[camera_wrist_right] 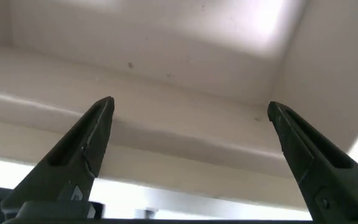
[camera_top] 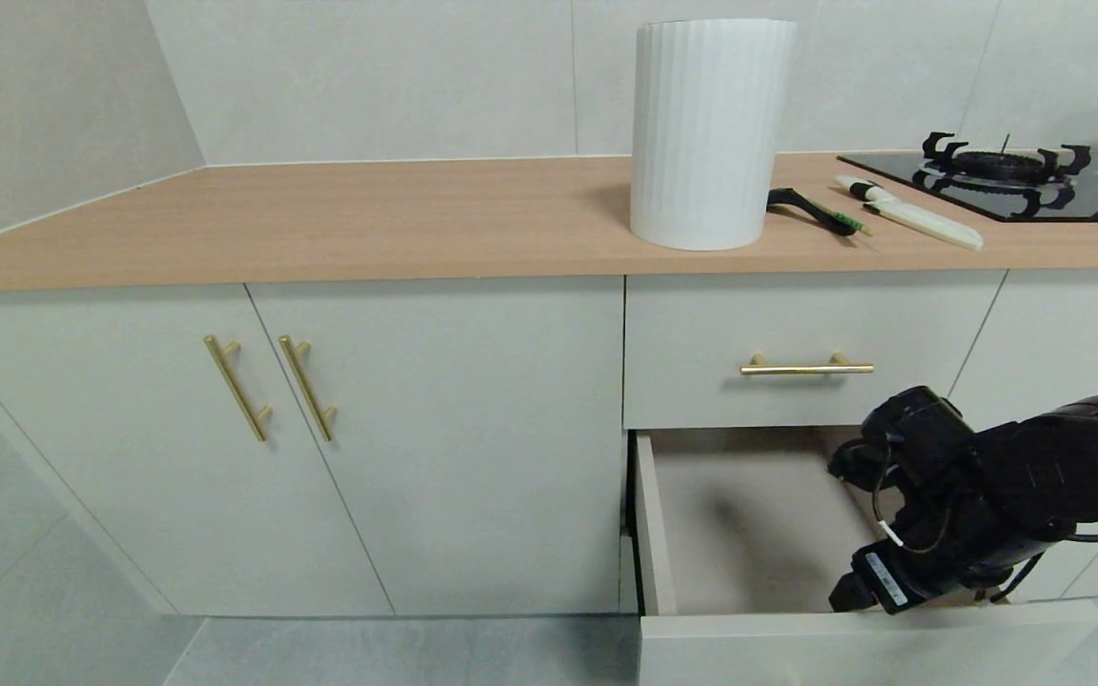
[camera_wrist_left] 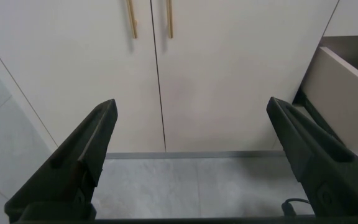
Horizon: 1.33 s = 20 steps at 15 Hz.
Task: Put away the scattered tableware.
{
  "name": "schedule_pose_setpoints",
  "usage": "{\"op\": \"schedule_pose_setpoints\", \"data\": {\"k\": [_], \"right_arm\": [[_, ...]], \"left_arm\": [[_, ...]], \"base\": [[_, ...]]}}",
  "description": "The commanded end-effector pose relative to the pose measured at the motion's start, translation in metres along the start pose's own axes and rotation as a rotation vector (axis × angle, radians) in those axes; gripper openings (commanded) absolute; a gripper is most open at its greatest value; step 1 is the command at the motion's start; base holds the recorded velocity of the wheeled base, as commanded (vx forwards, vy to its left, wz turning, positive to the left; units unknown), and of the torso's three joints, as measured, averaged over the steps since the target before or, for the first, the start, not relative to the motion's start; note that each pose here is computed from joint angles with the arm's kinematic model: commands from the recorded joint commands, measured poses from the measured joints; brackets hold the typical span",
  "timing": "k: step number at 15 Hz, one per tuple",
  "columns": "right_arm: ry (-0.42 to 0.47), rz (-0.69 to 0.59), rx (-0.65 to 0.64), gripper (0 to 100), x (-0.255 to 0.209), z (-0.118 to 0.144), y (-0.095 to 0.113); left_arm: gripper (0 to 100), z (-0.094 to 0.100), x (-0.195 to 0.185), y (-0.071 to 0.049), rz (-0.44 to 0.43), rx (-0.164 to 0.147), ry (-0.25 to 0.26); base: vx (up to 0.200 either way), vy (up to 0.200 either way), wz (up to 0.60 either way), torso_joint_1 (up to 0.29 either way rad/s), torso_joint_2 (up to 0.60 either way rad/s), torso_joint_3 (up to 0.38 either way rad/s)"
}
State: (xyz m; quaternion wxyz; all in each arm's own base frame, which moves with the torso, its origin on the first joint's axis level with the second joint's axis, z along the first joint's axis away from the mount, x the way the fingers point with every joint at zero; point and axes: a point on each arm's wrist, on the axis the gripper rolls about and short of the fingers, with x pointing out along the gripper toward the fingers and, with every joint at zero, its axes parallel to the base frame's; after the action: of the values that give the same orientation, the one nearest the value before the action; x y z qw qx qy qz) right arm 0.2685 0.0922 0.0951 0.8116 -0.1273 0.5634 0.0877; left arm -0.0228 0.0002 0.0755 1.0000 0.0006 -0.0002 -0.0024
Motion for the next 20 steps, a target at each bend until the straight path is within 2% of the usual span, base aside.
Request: {"op": "schedule_pose_setpoints", "data": {"k": [1,3,5,10,18,19,20], "right_arm": [[0.016,0.001,-0.030,100,-0.006,-0.003,0.002],[0.055,0.003,-0.062,100,-0.007,-0.008,0.004],[0.141,0.001,-0.123,100,-0.009,-0.017,0.007],[0.253,-0.010,-0.211,100,-0.017,-0.030,0.013],[0.294,-0.031,-0.230,100,-0.016,-0.034,0.015],[0.294,-0.035,-0.229,100,-0.015,-0.034,0.015],[0.257,-0.062,-0.213,100,-0.016,-0.027,0.014]], "left_arm": [[100,0.000,0.000,0.000,0.000,0.000,0.000],[100,0.000,0.000,0.000,0.000,0.000,0.000],[100,0.000,0.000,0.000,0.000,0.000,0.000],[100,0.000,0.000,0.000,0.000,0.000,0.000],[100,0.000,0.000,0.000,0.000,0.000,0.000],[100,0.000,0.000,0.000,0.000,0.000,0.000],[100,0.000,0.000,0.000,0.000,0.000,0.000]], "base": [[0.000,0.000,0.00,0.000,0.00,0.000],[0.000,0.000,0.00,0.000,0.00,0.000],[0.000,0.000,0.00,0.000,0.00,0.000],[0.000,0.000,0.00,0.000,0.00,0.000],[0.000,0.000,0.00,0.000,0.00,0.000],[0.000,0.000,0.00,0.000,0.00,0.000],[0.000,0.000,0.00,0.000,0.00,0.000]]}}
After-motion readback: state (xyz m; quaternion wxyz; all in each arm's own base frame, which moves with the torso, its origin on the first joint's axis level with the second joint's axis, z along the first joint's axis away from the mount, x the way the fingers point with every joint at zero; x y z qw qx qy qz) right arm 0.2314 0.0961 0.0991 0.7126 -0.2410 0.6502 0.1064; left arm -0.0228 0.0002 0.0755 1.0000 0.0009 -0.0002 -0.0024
